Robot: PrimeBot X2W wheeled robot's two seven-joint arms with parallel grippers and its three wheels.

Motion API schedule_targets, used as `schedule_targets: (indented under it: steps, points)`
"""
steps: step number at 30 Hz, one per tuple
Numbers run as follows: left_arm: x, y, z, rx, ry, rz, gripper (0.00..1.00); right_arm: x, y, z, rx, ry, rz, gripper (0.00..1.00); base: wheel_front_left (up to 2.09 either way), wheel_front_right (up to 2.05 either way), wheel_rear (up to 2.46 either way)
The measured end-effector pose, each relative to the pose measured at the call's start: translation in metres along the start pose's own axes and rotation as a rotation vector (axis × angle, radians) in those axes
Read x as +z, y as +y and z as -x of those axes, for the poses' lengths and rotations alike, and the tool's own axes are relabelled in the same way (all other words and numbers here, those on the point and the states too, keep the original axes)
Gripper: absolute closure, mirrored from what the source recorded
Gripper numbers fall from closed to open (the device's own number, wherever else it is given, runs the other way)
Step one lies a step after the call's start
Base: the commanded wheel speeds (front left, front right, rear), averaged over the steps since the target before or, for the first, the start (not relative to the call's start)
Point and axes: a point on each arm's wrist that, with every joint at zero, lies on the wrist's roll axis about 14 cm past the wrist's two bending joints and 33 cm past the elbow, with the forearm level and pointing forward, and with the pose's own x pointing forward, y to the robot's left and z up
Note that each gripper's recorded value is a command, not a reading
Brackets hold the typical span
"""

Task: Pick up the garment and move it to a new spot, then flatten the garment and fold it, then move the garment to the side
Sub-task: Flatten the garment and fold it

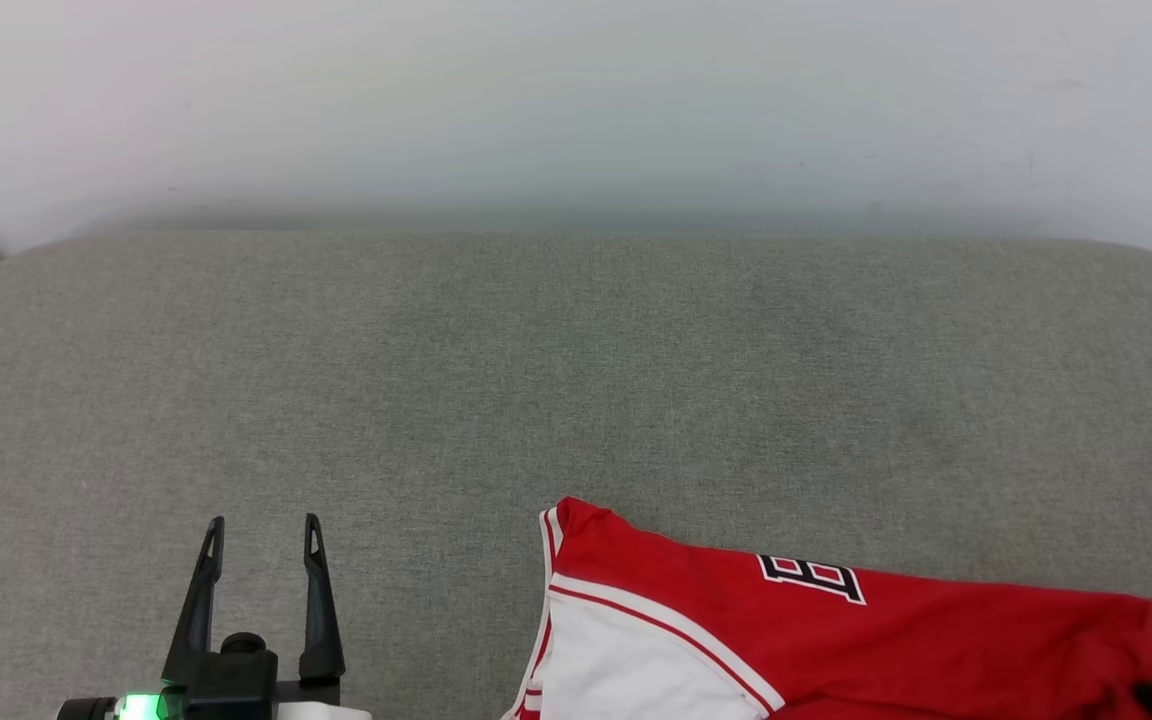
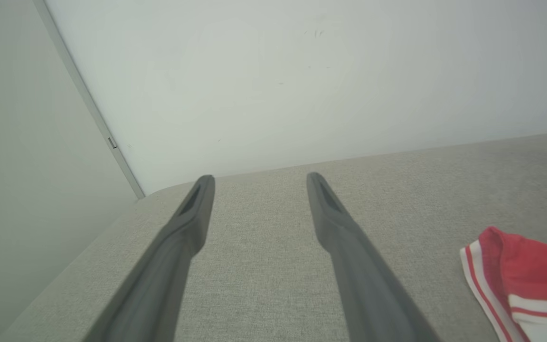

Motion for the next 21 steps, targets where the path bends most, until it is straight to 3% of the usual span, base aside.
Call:
schedule_targets:
  steps: [21]
  points:
    - [-0.010,-0.006,0.005,-0.020,0.038,0.026,0.00,0.007,0.244,0.016,0.644,0.062,0.412,1.00,0.00,0.00,0.00]
